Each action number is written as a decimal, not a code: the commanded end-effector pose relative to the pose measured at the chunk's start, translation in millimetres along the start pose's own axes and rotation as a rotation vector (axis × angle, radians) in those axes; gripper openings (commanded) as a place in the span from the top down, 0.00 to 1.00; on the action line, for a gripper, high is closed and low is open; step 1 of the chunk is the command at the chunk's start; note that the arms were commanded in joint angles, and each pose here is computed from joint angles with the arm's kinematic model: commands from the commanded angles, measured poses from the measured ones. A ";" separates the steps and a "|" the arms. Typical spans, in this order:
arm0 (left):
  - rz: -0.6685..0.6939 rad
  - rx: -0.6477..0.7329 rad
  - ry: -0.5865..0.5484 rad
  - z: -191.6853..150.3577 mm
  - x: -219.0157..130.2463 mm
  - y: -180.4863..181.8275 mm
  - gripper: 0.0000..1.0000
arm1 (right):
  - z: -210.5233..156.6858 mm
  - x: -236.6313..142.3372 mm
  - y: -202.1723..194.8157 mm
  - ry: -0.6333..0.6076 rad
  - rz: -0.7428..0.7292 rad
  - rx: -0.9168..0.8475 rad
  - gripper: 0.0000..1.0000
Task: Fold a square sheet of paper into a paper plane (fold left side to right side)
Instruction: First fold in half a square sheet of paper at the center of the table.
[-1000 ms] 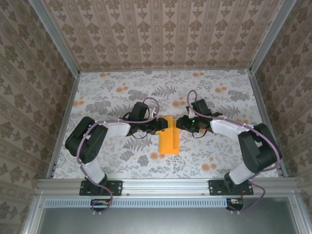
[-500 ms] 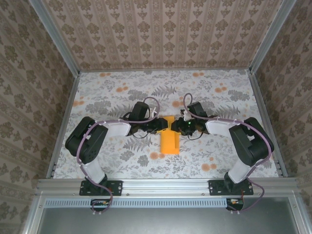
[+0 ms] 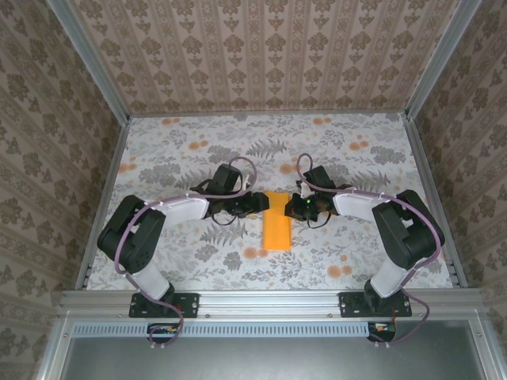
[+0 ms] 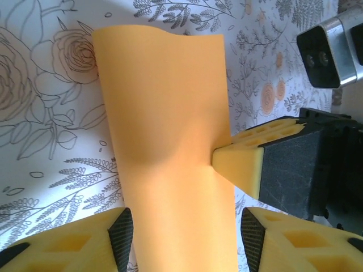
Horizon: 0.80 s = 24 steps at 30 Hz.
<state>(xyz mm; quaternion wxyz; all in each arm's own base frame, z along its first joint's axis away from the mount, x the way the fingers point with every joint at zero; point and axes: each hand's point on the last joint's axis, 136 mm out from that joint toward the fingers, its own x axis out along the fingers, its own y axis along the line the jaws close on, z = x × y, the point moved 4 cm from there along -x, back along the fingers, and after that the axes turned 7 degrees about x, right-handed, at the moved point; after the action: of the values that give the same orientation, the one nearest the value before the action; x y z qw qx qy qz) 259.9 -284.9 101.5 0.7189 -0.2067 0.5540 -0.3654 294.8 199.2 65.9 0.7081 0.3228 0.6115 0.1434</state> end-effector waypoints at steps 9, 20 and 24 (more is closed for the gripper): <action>0.117 0.023 0.130 -14.1 26.8 10.7 0.47 | 0.1 3.7 -7.1 0.011 -0.060 -0.014 0.90; 0.221 0.031 0.197 -24.8 36.1 23.9 0.53 | 8.0 -22.7 -9.9 -0.127 -0.109 -0.046 0.65; 0.239 0.043 0.212 -26.2 38.5 23.8 0.53 | 13.1 -41.0 -21.0 -0.222 -0.157 -0.027 0.51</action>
<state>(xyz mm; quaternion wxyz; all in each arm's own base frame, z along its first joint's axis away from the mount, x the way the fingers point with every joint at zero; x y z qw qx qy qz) 251.4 -296.5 62.7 0.7034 -0.1137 0.6258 -0.3172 297.2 176.0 82.9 0.7635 0.2896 0.5673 0.1063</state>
